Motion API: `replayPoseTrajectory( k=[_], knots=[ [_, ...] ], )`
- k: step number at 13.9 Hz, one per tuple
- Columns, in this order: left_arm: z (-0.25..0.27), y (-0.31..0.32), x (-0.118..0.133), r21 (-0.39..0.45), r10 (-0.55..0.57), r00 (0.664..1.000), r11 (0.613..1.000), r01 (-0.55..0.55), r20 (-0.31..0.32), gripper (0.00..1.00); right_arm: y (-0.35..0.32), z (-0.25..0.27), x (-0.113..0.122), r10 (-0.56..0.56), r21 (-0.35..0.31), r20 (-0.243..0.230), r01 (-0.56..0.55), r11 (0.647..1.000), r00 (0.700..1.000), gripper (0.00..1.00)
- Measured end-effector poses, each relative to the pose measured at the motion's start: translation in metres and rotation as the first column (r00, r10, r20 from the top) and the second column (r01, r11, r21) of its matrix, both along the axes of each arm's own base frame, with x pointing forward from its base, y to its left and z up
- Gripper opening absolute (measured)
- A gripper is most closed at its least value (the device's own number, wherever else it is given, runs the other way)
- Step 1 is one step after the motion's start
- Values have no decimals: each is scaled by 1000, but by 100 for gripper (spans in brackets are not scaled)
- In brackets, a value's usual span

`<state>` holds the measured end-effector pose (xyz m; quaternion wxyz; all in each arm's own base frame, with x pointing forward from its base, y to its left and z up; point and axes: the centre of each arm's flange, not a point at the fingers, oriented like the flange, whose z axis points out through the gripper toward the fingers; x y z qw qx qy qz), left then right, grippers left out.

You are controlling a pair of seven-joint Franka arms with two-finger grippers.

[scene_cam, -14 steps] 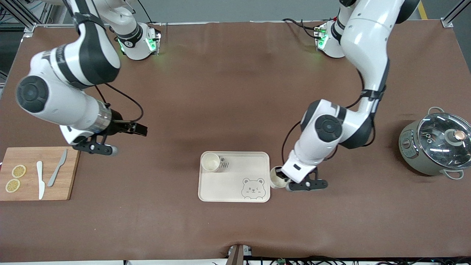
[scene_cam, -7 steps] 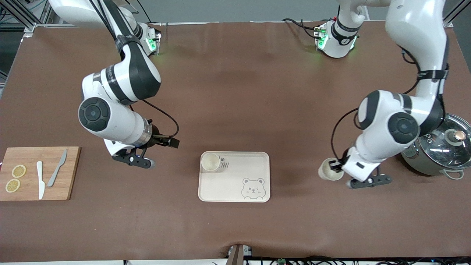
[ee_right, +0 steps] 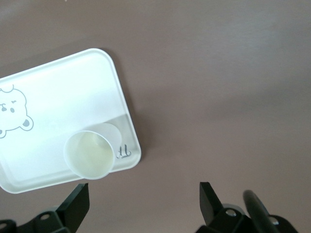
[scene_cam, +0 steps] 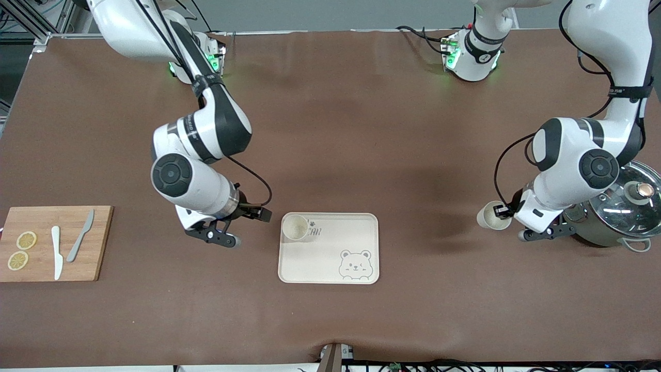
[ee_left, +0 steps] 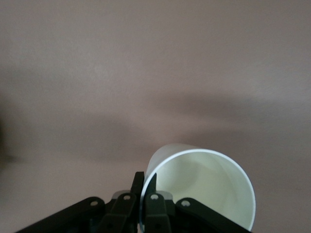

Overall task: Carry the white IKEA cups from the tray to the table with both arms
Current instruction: 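Carry the cup toward the pot while the right gripper grasps the other cup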

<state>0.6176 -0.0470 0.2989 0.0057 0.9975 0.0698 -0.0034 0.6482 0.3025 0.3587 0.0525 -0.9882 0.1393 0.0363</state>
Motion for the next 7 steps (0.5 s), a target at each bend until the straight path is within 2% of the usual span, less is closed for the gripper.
replayPoseTrajectory(
  k=[3,7],
  knots=[
    [-33,-1,-18,-3,-8,1000,1000,8,3,4,18,-31,1,15,2,23,-15,1000,1000,100],
    [-63,-2,-29,-9,-11,1000,1000,11,17,4,32,-55,-2,30,-2,27,-30,1000,999,100]
  ],
)
